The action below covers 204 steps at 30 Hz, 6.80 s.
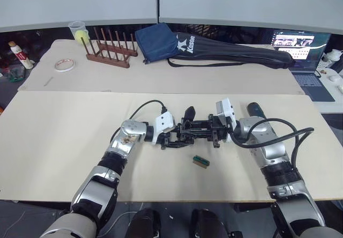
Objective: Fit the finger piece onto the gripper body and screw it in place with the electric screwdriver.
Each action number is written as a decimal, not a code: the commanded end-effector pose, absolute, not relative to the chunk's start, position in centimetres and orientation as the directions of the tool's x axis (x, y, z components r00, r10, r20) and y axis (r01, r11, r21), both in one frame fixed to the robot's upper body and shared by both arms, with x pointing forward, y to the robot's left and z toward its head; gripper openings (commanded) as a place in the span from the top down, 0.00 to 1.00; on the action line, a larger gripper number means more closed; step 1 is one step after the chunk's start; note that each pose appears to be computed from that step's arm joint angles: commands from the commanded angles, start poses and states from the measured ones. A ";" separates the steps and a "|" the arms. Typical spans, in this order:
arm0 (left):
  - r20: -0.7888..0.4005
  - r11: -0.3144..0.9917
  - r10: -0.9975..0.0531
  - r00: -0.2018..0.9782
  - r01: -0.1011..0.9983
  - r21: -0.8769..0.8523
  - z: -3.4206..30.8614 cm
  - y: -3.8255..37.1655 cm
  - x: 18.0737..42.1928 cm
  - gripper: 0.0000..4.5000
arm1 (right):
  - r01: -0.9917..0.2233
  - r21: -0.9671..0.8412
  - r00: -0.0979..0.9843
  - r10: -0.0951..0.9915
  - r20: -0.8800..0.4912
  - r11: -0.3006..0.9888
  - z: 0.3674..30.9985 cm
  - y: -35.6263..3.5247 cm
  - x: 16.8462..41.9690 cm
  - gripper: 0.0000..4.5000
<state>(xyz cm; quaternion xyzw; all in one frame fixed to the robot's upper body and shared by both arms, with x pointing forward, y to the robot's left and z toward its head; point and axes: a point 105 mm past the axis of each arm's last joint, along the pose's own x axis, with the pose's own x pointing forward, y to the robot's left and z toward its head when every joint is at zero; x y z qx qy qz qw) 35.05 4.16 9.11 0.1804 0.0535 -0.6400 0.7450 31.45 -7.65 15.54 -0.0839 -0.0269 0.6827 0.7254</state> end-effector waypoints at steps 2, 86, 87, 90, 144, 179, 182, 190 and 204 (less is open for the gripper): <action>-0.299 0.104 -0.938 0.174 0.966 0.236 10.0 4.3 35.1 0.49 | -0.998 -0.041 0.059 0.974 -0.218 0.051 11.4 -8.8 30.9 0.92; -0.298 0.114 -0.936 0.186 0.963 0.242 10.0 4.4 35.3 0.49 | -0.982 -0.182 0.089 0.980 -0.181 0.055 17.2 -7.8 30.8 0.33; -0.298 0.114 -0.936 0.185 0.964 0.242 10.0 4.4 35.4 0.49 | -0.981 -0.187 0.094 0.978 -0.184 0.059 17.2 -7.9 30.8 0.33; -0.294 0.111 -0.938 0.181 0.965 0.239 10.0 4.2 35.3 0.49 | -0.973 -0.207 0.139 0.974 -0.177 0.101 17.6 -8.4 31.1 0.33; -0.276 -0.024 -0.960 0.036 0.977 0.213 24.4 9.8 23.6 0.00 | -0.247 -0.061 0.523 0.080 -0.849 0.967 14.3 -30.0 35.9 0.00; -0.322 -0.116 -0.946 -0.033 0.963 0.242 23.8 9.3 23.5 0.00 | -0.831 -0.185 0.327 0.191 -0.926 0.525 13.5 -31.1 31.1 0.03; -0.323 -0.120 -0.946 -0.036 0.962 0.244 23.8 9.2 23.4 0.00 | -0.830 -0.150 0.281 0.169 -0.945 0.538 13.7 -31.5 30.5 0.03; -0.325 -0.119 -0.945 -0.033 0.961 0.250 23.7 9.2 23.3 0.00 | -0.835 -0.118 0.235 0.154 -0.960 0.537 12.3 -31.3 30.8 0.03; -0.322 -0.084 -0.947 0.004 0.962 0.259 23.7 9.4 23.8 0.00 | -0.887 -0.114 0.209 0.169 -0.963 0.448 10.5 -30.5 31.4 0.57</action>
